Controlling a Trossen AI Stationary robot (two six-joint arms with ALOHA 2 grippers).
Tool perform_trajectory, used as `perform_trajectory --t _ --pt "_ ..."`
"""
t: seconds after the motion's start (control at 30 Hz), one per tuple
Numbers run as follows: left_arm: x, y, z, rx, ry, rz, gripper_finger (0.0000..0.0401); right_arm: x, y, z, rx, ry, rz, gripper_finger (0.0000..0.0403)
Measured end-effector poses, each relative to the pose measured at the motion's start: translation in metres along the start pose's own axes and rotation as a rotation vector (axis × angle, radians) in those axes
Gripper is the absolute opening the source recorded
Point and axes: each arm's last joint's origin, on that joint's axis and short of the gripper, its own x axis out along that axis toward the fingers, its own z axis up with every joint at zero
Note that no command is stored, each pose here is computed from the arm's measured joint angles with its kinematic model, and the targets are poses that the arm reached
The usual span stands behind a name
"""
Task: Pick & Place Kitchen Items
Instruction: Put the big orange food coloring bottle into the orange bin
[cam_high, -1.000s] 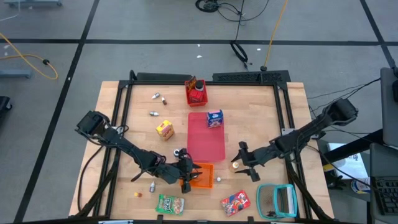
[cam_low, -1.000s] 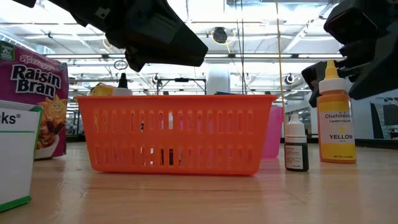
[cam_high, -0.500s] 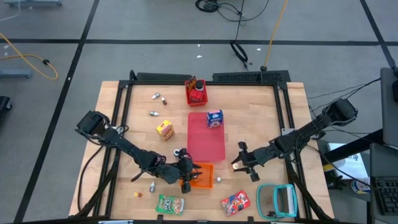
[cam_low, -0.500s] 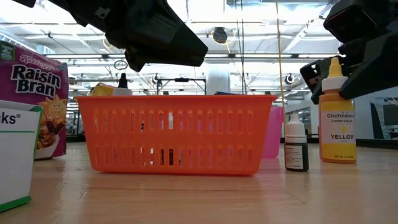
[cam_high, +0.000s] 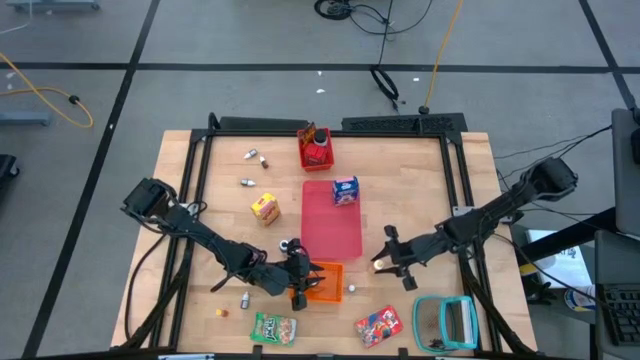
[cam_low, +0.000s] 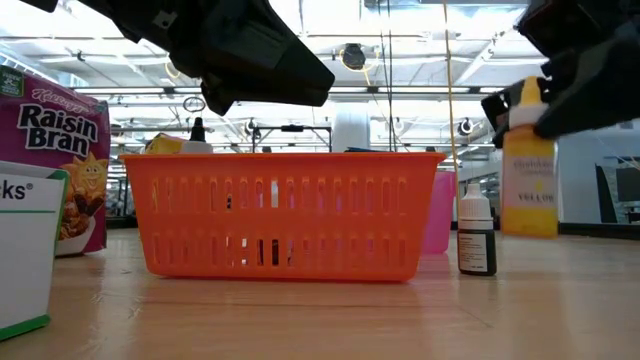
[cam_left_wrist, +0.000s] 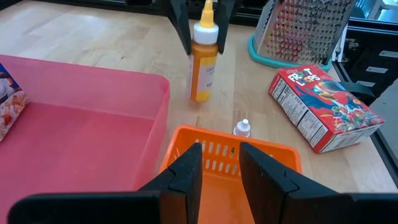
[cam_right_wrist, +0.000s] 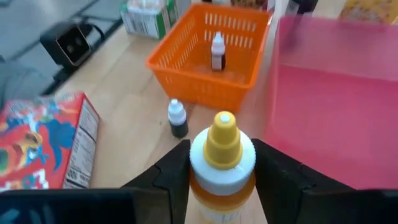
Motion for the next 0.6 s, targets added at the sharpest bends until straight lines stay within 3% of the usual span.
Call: perform_trajectory --t 0.33,0.6 --pt "0.0 0.0 0.0 0.0 0.0 -0.001 0.0108 -0.014 -0.008 0.024 0.079 -0.099 -0.021 0.0136" --pt "0.0 0.0 0.0 0.001 0.001 -0.001 0.0108 -0.009 -0.004 0.059 0.013 -0.12 -0.005 0.0136"
